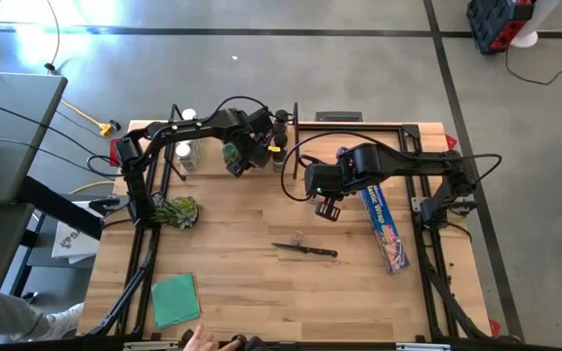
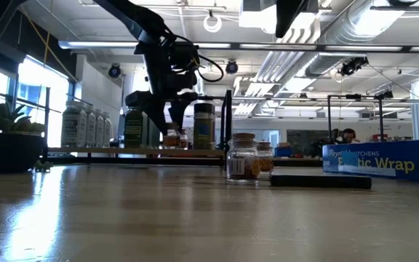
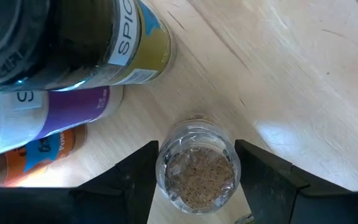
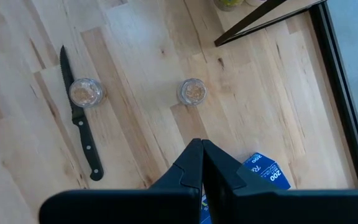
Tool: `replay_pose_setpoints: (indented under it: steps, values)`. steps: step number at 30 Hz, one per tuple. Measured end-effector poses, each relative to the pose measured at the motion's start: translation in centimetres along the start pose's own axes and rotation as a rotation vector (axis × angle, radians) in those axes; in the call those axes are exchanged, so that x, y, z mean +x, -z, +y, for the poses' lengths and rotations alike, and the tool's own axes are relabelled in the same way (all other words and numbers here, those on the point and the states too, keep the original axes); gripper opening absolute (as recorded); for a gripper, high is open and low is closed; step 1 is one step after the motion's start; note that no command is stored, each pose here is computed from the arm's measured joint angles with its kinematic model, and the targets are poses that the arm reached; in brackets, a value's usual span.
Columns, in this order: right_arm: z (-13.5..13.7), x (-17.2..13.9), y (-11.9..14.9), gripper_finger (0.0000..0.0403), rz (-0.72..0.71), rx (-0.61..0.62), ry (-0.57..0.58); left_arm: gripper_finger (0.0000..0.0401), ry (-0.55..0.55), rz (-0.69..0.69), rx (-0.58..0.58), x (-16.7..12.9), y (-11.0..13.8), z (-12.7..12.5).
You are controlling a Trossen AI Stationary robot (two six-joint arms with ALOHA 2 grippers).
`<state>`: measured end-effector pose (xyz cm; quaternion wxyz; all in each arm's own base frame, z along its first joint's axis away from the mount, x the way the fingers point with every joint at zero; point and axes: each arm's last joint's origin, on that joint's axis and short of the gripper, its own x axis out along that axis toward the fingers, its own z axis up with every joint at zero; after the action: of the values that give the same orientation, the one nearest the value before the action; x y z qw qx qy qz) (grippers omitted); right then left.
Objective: Shelf spices
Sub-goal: Adjust the brown and green lid seasoning bottles on the shelf
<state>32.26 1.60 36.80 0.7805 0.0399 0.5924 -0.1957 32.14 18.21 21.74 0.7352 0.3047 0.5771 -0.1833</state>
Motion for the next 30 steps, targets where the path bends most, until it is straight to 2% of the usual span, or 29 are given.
replay_pose_setpoints:
  steps: [11,22,30]
  values:
    - [0.0,0.0,0.0,0.0000,0.000,0.001,0.000,0.0208,-0.019,0.044,-0.034,0.0,0.1,0.1]
    - [0.0,0.0,0.0,0.0000,0.006,0.008,-0.014,0.0252,-0.033,0.052,-0.055,0.0,-0.4,-0.1]
    - [0.1,0.0,0.0,0.0000,0.008,0.011,-0.019,0.0267,-0.117,0.015,-0.084,-2.6,-1.5,-0.5]
